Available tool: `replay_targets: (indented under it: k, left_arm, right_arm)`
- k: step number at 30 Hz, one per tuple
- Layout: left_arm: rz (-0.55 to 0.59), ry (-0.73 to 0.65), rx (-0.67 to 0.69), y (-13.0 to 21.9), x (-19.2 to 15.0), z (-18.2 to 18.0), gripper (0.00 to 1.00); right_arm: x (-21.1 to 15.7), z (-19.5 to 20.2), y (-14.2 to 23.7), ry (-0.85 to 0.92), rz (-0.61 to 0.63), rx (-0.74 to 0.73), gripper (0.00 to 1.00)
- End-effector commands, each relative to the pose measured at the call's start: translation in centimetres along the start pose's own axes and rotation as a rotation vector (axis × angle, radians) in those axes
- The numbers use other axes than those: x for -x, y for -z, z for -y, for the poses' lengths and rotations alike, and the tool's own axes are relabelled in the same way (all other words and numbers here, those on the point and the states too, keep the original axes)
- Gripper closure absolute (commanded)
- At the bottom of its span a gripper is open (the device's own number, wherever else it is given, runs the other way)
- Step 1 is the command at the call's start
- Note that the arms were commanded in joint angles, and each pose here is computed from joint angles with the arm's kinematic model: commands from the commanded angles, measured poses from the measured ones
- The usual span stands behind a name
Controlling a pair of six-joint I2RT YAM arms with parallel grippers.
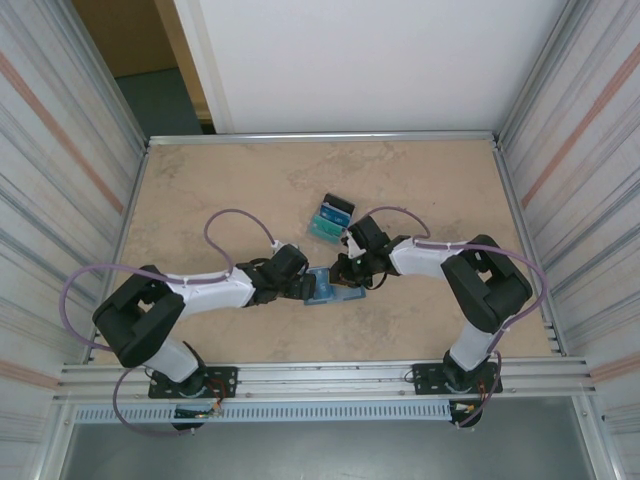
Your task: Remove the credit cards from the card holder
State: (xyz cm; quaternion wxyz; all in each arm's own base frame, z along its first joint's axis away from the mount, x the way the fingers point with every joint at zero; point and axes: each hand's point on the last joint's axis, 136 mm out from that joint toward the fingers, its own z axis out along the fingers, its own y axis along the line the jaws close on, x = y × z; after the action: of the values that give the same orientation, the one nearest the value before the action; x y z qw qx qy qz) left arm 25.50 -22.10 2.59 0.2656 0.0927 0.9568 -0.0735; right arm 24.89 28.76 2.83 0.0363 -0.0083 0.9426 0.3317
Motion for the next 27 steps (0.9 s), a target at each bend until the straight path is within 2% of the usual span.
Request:
replay_targets:
  k: [1,6,18,27]
  left_arm:
    - [-0.054,-0.003,0.041,-0.3,-1.1,-0.8,0.01]
    - [-0.061,-0.004,0.048,-0.4,-1.3,-1.0,0.01]
    - [-0.073,-0.008,0.063,-0.5,-1.6,-1.1,0.01]
    - [-0.074,-0.012,0.072,-0.4,-1.6,-1.2,0.01]
  right_arm:
    - [-0.5,0.4,-0.6,-0.036,-0.03,0.019,0.84]
    - [-0.6,0.2,-0.7,-0.048,-0.032,0.05,0.85]
    - [0.0,-2.0,0.4,-0.054,-0.003,0.23,0.91]
    - [0.2,-1.8,0.7,-0.055,0.013,0.229,0.98]
